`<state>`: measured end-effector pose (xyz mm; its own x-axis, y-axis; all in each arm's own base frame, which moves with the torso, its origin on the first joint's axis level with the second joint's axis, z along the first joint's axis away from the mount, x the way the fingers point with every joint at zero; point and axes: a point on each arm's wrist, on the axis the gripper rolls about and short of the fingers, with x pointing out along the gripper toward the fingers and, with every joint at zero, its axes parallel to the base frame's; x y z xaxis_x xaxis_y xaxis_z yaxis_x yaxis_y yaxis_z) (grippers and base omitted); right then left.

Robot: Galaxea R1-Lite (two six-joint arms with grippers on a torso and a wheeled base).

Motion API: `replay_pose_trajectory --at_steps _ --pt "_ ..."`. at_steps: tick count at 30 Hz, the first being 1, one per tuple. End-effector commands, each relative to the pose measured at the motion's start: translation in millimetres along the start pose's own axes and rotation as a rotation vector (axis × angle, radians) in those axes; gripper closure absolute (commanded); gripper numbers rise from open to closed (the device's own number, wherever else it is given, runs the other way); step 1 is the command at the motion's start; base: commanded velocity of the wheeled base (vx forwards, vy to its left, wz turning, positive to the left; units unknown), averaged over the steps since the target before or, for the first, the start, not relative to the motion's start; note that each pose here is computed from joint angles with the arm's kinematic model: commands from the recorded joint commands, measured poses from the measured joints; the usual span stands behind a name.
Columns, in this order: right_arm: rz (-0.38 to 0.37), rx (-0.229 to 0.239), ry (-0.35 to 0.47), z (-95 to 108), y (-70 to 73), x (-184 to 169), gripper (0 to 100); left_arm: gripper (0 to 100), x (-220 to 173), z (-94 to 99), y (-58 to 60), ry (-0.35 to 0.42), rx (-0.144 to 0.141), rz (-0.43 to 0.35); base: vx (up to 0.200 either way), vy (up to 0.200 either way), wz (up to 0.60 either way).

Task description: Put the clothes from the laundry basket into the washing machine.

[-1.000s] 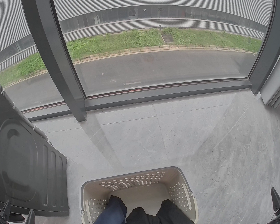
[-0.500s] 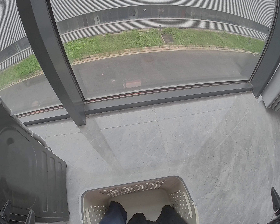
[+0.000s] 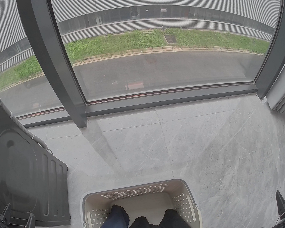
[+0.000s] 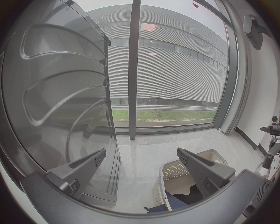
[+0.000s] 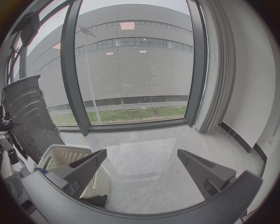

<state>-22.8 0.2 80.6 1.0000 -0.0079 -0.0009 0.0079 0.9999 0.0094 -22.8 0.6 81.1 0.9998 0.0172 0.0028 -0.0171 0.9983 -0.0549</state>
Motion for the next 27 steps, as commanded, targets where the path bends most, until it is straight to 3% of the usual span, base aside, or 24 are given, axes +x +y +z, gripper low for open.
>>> replay_pose_trajectory --at_steps 1,17,27 --pt "0.000 0.000 0.001 -5.3 0.0 0.0 0 0 0.2 -4.7 0.3 0.003 0.000 0.001 0.000 0.000 0.00" --pt "0.002 0.000 -0.001 -5.1 -0.1 0.0 0 0 0.2 -4.7 0.3 0.003 0.000 0.001 0.000 0.000 0.00" --pt "0.002 0.001 -0.001 -5.1 -0.1 0.0 0 0 0.3 -5.0 0.2 0.003 0.020 -0.002 -0.020 0.000 0.00"
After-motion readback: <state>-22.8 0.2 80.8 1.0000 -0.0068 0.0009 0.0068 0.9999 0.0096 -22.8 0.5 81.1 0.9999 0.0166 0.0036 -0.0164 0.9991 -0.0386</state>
